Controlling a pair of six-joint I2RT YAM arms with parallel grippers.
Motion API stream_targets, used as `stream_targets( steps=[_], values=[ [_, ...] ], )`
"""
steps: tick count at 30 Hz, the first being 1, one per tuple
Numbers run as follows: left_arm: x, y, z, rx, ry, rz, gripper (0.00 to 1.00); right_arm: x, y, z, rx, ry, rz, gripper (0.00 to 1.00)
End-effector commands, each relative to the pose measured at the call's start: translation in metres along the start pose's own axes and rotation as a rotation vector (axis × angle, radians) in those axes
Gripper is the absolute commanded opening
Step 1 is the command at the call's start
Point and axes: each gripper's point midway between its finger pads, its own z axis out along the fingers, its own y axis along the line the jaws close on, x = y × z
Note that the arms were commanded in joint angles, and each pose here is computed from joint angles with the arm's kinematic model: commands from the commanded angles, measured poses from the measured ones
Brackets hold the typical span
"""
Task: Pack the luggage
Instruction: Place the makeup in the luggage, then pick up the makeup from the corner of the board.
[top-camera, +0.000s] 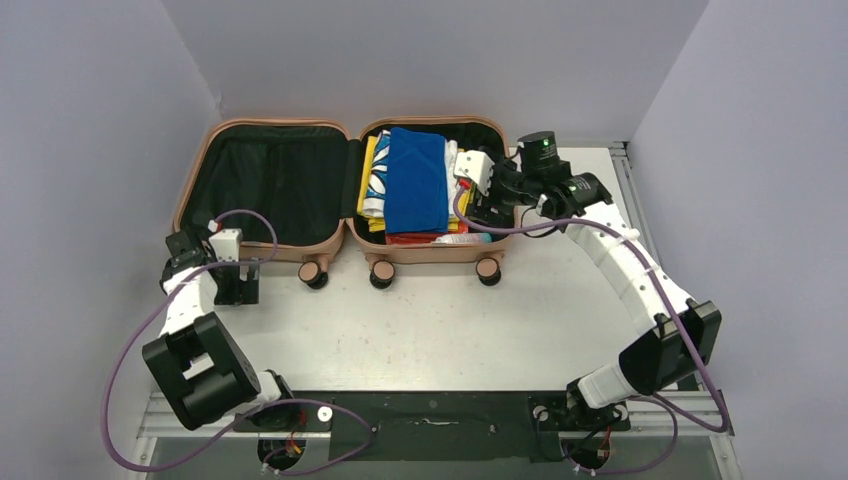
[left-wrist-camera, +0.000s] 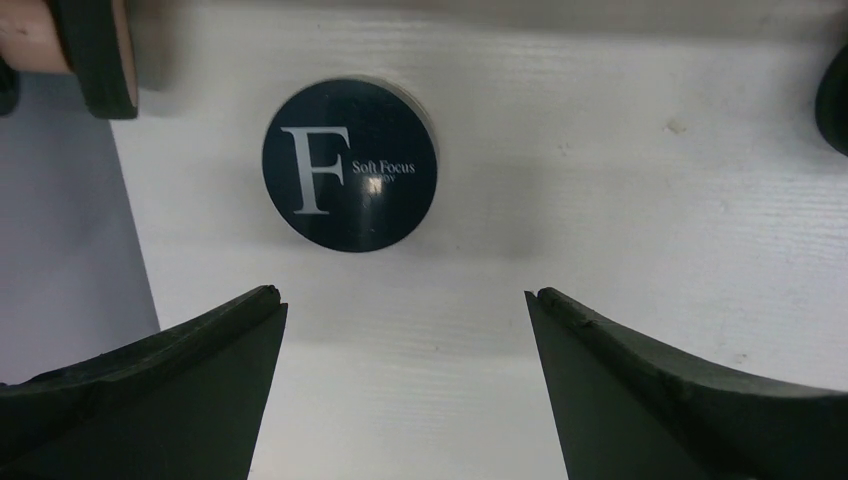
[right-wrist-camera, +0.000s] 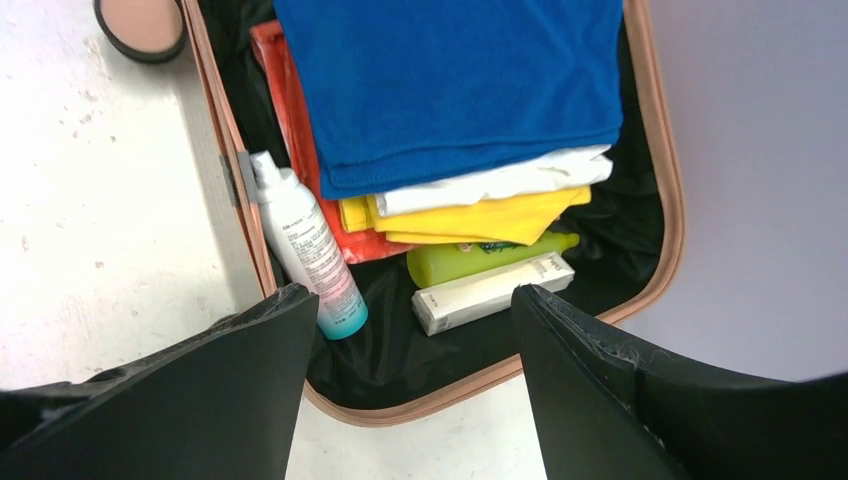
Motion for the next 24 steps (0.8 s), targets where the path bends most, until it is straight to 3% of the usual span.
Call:
stream_targets(
  steps=[1,24],
  values=[
    [-0.035,0.018,0.007,-0.062,-0.139,0.001,0.96,-0.023,0.004,-0.010,0.015,-0.093,0.008,0.72],
    [-0.042,0.034,0.063,0.028,-0.144,-0.036,0.96,-0.020,0.020,-0.014,-0.002,-0.107,0.075,0.72]
  ],
)
